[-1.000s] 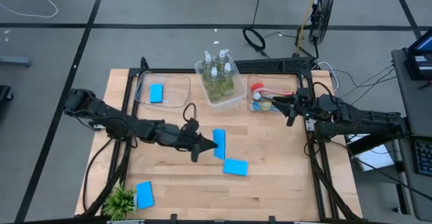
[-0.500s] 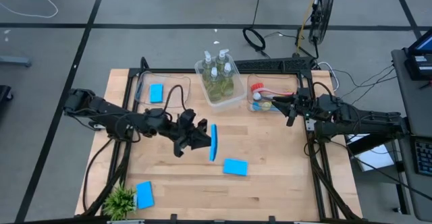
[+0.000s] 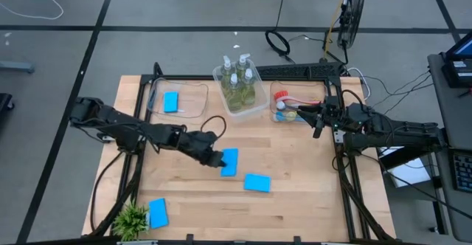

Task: Pick & Place Kitchen Sink Supplies
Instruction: Put the blue sponge into the left transparent bin

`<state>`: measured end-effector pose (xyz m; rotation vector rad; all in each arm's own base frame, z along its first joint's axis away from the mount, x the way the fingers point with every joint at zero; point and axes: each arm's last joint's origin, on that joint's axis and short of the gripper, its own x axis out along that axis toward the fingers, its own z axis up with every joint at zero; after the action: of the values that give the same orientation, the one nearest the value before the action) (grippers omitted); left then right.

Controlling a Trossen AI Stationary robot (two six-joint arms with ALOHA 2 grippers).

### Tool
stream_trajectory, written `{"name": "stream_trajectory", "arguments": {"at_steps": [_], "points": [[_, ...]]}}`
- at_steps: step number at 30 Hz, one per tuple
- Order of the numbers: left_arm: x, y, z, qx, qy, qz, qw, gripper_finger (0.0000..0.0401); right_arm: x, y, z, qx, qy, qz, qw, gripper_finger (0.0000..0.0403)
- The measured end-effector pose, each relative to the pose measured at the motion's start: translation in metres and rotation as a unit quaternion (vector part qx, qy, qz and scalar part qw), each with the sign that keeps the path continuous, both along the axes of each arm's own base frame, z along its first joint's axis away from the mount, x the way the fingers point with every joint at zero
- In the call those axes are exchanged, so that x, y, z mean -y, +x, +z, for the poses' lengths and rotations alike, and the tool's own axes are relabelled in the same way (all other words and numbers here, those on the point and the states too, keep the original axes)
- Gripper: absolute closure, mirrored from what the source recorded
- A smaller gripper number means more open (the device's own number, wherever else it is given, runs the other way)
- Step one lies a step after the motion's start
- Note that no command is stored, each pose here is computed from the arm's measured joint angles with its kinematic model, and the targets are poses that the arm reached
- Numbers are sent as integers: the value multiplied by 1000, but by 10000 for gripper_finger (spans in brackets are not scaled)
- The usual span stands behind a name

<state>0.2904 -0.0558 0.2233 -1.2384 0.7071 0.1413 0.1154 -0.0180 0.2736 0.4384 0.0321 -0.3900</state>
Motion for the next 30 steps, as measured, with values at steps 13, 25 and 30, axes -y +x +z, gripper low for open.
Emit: {"name": "stream_trajectory", "arguments": {"at_steps": [13, 25, 30], "points": [[-67, -51, 63, -212, 155, 123, 957, 401, 0, 0, 0, -1, 0, 0, 1000, 293], [-156, -97, 115, -311, 305, 203, 877, 401, 0, 0, 0, 0, 1, -1, 1000, 293], [-189, -106, 108, -347, 309, 199, 863, 401, 0, 0, 0, 0, 1, -1, 1000, 293]]}}
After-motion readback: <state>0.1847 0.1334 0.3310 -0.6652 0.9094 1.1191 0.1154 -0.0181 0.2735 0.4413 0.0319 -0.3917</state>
